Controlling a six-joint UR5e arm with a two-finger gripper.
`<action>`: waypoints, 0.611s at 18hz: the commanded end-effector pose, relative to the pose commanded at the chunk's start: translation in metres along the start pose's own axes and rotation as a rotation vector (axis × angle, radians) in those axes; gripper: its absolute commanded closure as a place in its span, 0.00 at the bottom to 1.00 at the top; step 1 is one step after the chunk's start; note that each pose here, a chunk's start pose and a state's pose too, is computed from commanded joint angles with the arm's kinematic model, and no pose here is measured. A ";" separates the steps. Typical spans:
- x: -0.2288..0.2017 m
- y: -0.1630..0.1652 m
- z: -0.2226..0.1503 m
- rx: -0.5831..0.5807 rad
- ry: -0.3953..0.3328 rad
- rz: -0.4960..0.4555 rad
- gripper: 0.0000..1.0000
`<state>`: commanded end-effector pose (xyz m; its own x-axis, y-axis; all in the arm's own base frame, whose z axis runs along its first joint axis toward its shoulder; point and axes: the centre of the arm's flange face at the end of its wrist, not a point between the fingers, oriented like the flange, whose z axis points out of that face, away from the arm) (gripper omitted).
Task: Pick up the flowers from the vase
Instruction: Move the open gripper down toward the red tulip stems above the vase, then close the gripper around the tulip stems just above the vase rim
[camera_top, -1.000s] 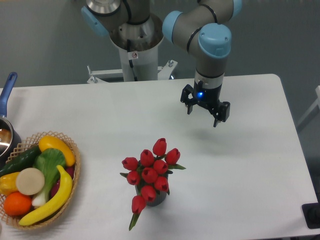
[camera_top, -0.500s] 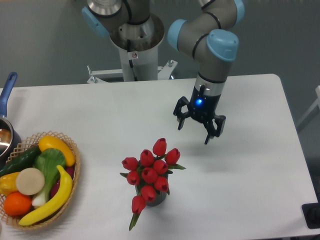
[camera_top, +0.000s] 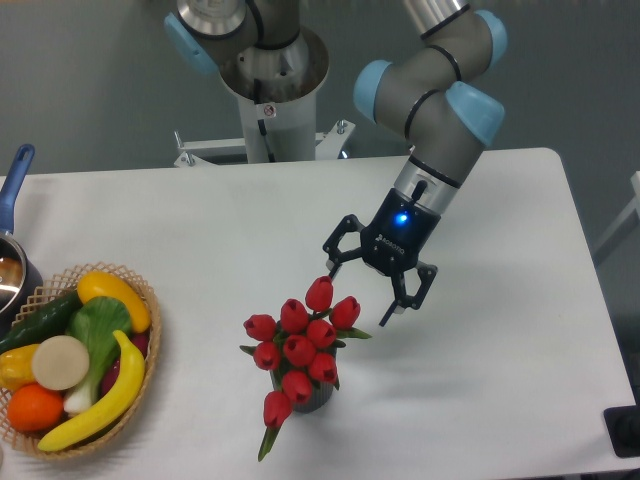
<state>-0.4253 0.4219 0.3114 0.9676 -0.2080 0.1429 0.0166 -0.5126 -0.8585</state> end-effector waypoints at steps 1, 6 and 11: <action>0.000 0.000 0.003 0.001 0.005 0.002 0.00; -0.013 -0.016 0.027 0.022 0.043 0.034 0.00; -0.016 -0.023 0.052 0.018 0.079 0.053 0.00</action>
<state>-0.4281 0.4802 0.3031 0.9445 -0.2995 0.1348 -0.0288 -0.4844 -0.8744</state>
